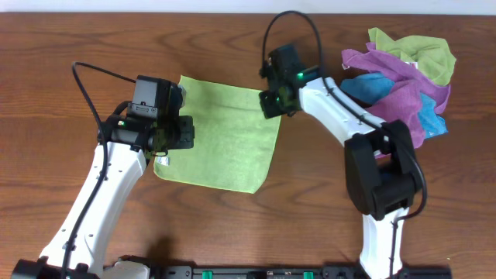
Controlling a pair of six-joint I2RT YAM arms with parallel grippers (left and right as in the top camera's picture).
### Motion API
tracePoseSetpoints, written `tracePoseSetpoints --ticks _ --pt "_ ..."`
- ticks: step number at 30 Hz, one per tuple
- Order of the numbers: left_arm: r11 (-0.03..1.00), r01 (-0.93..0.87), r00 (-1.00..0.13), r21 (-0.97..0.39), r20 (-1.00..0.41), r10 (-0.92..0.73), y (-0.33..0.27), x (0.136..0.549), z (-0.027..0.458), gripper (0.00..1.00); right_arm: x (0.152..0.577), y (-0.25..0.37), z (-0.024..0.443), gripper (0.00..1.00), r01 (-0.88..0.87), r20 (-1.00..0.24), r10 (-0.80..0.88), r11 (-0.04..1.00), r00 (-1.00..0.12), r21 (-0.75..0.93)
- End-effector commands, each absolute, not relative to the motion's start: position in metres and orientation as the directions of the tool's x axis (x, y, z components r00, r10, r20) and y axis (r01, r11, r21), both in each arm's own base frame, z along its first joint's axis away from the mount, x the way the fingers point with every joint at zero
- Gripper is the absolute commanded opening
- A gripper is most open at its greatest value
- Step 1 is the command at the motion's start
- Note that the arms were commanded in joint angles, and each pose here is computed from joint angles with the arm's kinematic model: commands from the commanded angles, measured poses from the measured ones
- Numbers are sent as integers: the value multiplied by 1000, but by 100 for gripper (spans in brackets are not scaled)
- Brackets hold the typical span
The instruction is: Fold the cloth
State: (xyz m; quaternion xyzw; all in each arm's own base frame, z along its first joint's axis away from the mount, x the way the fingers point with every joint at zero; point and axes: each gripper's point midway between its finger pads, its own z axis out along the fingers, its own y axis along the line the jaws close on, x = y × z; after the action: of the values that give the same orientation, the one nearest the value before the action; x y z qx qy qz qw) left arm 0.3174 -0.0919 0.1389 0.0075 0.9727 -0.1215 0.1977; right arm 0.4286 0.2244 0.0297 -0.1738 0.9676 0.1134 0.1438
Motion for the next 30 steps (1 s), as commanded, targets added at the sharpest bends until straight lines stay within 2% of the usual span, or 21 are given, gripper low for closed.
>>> tracePoseSetpoints --ticks 1,11,17,23,30 --pt "975 69 -919 -212 -393 -20 -88 321 138 6 422 231 30 1 -414 -319 -353 899 -879 145" --pt "975 69 -920 -213 -390 -20 -89 321 136 6 409 225 2 1 -415 -239 -377 900 -895 133" --pt "975 69 -921 -213 -390 -20 -89 321 136 6 402 219 -32 1 -405 -170 -383 907 -908 115" --pt "976 63 -929 -209 -370 -19 -88 318 128 6 422 205 -48 1 -380 -205 -364 924 -909 45" --pt "979 45 -952 -201 -305 -19 -88 317 102 6 456 180 -36 1 -306 -275 -289 952 -917 19"
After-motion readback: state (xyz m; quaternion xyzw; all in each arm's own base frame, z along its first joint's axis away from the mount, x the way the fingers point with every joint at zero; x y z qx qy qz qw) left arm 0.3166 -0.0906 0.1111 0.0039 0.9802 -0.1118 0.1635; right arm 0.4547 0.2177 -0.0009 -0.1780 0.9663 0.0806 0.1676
